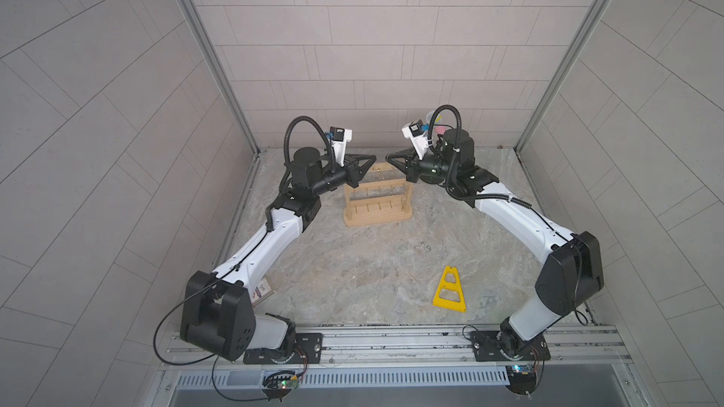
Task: Hang the necklace on the jewelry display stand
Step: Hang the necklace on the stand.
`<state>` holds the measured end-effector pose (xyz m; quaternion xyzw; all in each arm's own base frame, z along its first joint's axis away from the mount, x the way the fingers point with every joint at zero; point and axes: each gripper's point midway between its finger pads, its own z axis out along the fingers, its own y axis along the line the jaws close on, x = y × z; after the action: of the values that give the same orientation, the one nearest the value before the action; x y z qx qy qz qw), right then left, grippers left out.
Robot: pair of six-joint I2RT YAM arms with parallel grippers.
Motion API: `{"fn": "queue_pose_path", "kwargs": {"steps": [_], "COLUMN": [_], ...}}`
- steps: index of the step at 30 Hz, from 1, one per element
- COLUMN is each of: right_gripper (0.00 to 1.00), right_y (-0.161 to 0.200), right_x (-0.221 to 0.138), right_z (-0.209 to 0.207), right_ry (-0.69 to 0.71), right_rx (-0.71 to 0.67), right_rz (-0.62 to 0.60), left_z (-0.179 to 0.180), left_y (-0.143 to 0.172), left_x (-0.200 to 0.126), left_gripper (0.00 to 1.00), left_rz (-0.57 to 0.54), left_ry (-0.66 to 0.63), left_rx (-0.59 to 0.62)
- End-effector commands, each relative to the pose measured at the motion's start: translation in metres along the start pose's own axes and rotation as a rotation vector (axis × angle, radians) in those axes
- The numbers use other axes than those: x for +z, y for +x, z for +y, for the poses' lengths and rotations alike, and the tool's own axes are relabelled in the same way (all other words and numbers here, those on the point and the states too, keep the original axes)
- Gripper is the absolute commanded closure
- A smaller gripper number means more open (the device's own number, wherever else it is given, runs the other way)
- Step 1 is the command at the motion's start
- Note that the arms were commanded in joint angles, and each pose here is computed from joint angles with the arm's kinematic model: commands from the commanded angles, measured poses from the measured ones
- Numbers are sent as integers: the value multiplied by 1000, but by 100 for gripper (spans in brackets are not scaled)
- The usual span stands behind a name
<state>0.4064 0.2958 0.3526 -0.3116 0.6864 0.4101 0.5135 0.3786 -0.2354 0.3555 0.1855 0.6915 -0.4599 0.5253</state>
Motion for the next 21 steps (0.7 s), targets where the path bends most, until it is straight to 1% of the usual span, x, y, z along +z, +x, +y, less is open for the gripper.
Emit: {"fn": "queue_pose_path", "kwargs": {"steps": [1, 11, 21], "right_gripper": [100, 100, 99], "right_y": [-11, 6, 27], "right_x": [-1, -4, -6], "right_z": [-1, 3, 3], "right_ry": [-9, -29, -17], "right_rx": [-24, 5, 34], "right_rz": [-27, 17, 69], "left_z": [-9, -8, -4], "left_y": [-17, -3, 19], "left_x": [1, -1, -6], "left_gripper": [95, 95, 95], "left_rz": [-34, -6, 34], "left_ry": [40, 40, 0], "left_rx": [38, 8, -34]}}
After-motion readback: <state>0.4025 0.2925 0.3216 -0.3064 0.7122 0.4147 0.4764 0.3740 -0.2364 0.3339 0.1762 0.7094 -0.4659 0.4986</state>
